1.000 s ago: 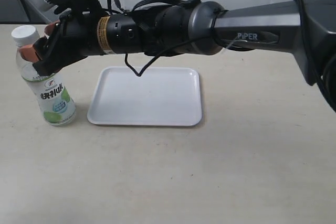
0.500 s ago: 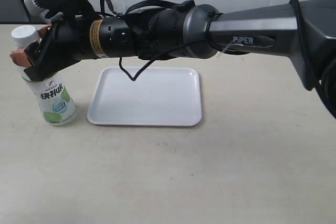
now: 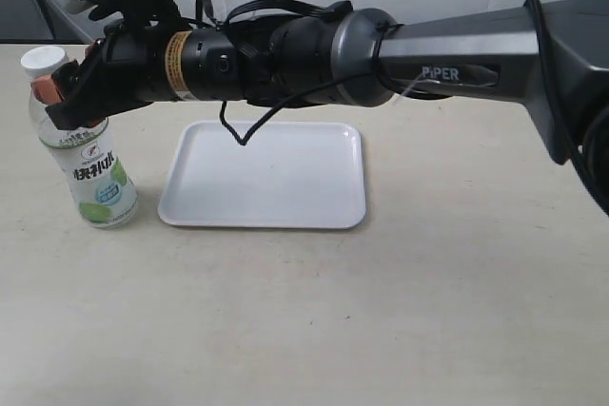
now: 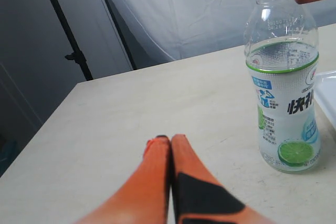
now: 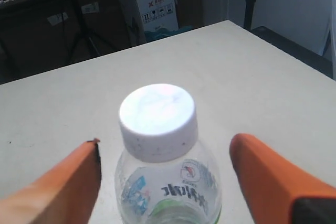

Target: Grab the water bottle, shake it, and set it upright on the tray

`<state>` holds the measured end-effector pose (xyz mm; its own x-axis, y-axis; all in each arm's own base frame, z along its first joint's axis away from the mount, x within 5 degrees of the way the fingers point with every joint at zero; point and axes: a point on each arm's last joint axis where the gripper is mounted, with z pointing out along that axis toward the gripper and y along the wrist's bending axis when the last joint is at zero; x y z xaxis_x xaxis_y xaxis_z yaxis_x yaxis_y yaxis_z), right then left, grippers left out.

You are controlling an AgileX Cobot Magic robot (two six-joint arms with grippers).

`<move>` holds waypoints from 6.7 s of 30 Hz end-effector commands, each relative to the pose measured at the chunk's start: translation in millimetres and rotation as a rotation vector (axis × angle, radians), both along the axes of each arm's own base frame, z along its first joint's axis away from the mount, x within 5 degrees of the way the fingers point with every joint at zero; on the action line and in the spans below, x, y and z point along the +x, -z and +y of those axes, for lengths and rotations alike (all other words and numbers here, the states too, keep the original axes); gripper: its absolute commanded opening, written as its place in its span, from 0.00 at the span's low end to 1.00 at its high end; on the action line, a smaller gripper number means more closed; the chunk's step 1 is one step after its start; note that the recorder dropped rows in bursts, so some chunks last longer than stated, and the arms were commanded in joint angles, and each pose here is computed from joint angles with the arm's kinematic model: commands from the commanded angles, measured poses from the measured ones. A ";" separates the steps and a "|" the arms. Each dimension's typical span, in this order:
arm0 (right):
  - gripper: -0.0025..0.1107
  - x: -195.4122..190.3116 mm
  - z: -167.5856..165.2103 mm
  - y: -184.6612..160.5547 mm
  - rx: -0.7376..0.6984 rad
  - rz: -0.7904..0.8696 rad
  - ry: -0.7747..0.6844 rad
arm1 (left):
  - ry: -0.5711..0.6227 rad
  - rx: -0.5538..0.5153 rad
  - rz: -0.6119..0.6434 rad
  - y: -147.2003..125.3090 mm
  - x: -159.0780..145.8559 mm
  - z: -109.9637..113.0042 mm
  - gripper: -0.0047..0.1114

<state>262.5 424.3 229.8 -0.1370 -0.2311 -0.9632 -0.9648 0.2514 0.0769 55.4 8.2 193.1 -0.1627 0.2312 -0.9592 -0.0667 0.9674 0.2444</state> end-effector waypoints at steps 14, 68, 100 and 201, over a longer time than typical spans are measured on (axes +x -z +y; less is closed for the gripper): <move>0.94 -1.1 1.0 -5.2 0.023 -0.002 -0.018 | -0.002 -0.003 -0.001 0.7 -0.3 0.1 0.04; 0.01 -2.0 15.2 -28.3 -0.029 0.009 0.224 | -0.002 -0.003 -0.001 0.7 -0.3 0.1 0.04; 0.01 -67.8 -153.1 -107.6 -0.126 -0.130 0.453 | -0.002 -0.003 -0.001 0.7 -0.3 0.1 0.04; 0.01 -102.0 -109.4 -61.5 0.002 0.081 -0.054 | -0.002 -0.003 -0.001 0.7 -0.3 0.1 0.04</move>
<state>165.4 311.4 286.2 -0.2149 -0.2720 -0.9380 -0.9509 0.2772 0.1375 55.4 8.2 193.1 -0.1627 0.2312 -0.9592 -0.0667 0.9674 0.2444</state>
